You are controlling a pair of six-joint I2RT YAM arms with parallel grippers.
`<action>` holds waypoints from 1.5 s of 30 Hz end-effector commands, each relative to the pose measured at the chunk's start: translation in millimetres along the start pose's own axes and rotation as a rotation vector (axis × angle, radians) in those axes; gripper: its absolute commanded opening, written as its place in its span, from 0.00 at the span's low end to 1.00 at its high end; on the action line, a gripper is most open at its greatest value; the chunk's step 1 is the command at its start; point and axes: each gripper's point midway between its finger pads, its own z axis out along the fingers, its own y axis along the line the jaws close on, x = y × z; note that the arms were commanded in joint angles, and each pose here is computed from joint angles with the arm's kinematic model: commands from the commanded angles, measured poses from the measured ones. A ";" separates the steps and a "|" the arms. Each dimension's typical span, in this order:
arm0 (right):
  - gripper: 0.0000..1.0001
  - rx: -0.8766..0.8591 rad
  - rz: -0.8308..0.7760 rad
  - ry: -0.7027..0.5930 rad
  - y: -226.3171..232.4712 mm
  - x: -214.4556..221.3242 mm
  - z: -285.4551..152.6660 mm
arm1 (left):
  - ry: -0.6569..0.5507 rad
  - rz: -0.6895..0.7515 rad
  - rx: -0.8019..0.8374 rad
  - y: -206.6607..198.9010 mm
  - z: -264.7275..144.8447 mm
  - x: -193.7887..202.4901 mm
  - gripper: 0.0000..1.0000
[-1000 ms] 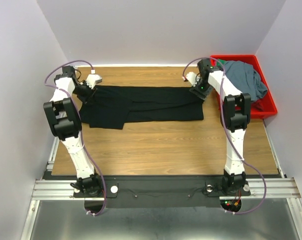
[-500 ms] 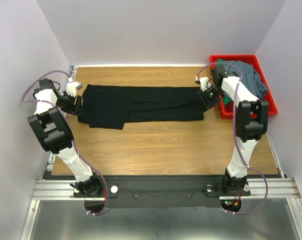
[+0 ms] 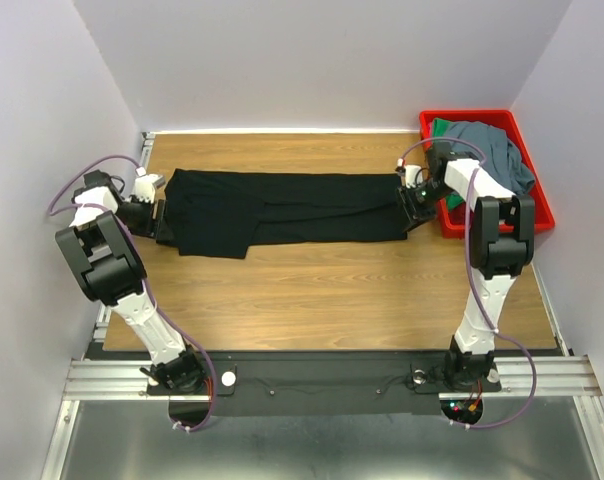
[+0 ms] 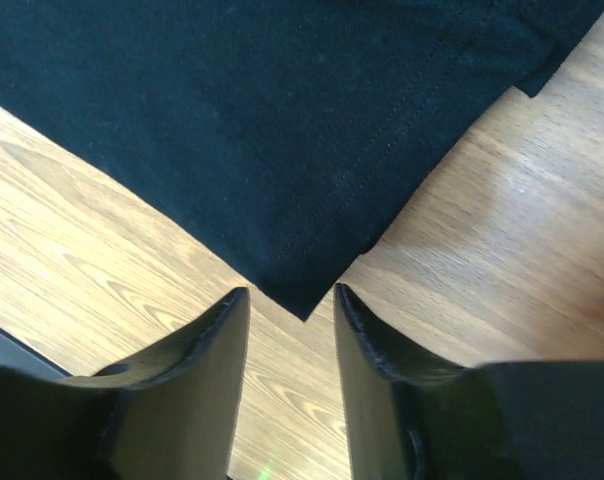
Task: Fold and stack the t-shirts
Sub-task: Fold the tshirt
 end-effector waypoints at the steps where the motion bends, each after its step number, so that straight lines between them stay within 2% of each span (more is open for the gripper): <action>1: 0.44 -0.024 0.028 -0.033 3.0 -4.9 2.6 | -0.063 -0.060 -0.022 11.6 -2.8 -14.0 0.64; 6: 0.43 -0.029 0.050 -0.028 1.3 -3.7 6.4 | -0.054 -0.146 -0.103 36.7 -5.8 -19.6 0.63; 12: 0.49 -0.049 0.083 -0.039 2.8 -6.4 5.4 | -0.079 -0.151 -0.108 47.9 -9.1 -34.7 0.64; 24: 0.47 -0.090 0.111 -0.064 7.7 -13.6 0.2 | -0.053 -0.192 0.010 31.8 3.5 -25.8 0.61; 31: 0.57 -0.064 0.128 -0.066 2.2 -19.1 -0.1 | -0.041 -0.188 0.033 25.1 9.2 -19.6 0.57; 35: 0.57 -0.052 0.136 -0.062 -3.2 -21.4 3.5 | -0.029 -0.187 0.043 22.2 13.8 -15.8 0.55; 40: 0.52 -0.042 0.138 -0.077 -4.1 -27.5 -0.4 | -0.030 -0.183 0.062 18.9 16.7 -18.3 0.47; 42: 0.39 -0.039 0.135 -0.079 -4.0 -28.5 -1.0 | -0.028 -0.180 0.068 17.6 17.7 -18.8 0.37; 45: 0.28 -0.027 0.130 -0.080 -5.6 -28.9 -2.4 | -0.033 -0.176 0.080 16.2 17.8 -20.2 0.33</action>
